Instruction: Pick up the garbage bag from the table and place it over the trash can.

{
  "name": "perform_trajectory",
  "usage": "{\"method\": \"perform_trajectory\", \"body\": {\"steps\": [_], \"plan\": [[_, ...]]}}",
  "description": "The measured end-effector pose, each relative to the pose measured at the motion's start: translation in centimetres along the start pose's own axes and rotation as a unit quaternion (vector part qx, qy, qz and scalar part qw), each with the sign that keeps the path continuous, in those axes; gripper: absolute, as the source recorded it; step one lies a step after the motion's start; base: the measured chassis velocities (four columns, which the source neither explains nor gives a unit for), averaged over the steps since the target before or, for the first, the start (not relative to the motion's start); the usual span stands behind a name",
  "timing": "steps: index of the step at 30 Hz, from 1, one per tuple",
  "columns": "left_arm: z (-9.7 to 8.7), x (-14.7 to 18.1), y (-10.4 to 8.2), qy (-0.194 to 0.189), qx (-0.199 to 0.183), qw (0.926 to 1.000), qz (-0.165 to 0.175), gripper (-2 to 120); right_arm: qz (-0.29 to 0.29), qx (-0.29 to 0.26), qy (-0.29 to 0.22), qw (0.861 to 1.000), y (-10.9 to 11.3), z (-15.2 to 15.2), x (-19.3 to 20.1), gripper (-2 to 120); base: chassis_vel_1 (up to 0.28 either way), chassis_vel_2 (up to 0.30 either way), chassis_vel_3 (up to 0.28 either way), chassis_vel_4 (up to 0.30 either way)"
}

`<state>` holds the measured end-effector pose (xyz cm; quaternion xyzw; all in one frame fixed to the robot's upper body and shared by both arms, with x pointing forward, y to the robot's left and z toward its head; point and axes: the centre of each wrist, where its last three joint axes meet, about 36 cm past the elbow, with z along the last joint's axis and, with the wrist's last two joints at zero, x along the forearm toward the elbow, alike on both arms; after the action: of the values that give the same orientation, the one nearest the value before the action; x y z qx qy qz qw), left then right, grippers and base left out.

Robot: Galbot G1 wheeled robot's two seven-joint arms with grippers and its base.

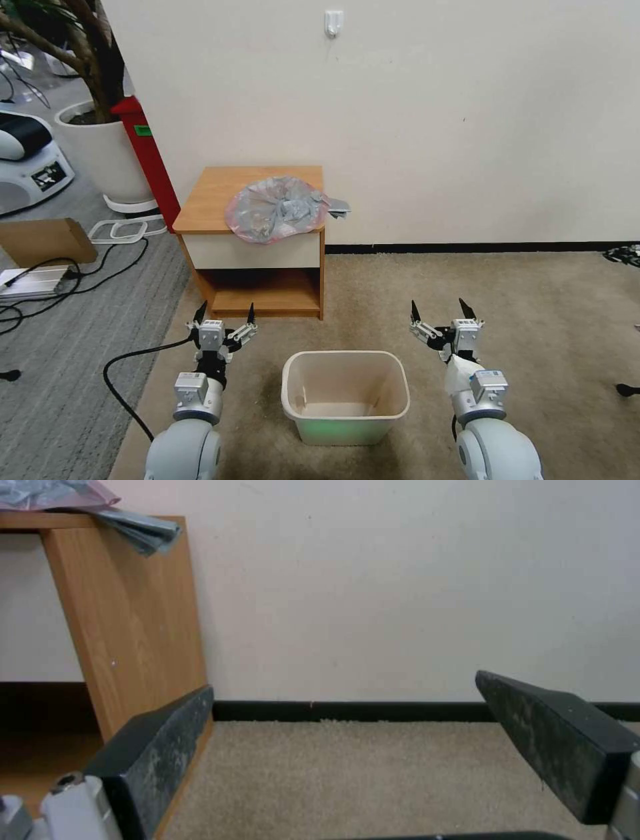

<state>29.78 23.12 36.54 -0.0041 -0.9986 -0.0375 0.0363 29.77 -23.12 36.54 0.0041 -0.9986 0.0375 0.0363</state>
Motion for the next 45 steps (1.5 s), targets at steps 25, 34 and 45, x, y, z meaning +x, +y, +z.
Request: {"method": "perform_trajectory", "body": {"steps": [25,34,45], "plan": [[0.0,0.0,0.0,0.0,0.0,1.0,0.0,100,0.0,0.0,0.0,1.0,0.0,0.0,0.0,100,0.0,0.0,0.0,0.0],[0.0,0.0,0.0,0.0,0.0,1.0,0.0,100,0.0,0.0,0.0,1.0,0.0,0.0,0.0,100,0.0,0.0,0.0,0.0],[-2.4,1.2,-0.1,-0.008,0.001,1.0,0.0,100,0.005,-0.006,-0.012,1.0,0.6,-1.2,1.6,100,0.0,0.0,0.0,0.0]]}}
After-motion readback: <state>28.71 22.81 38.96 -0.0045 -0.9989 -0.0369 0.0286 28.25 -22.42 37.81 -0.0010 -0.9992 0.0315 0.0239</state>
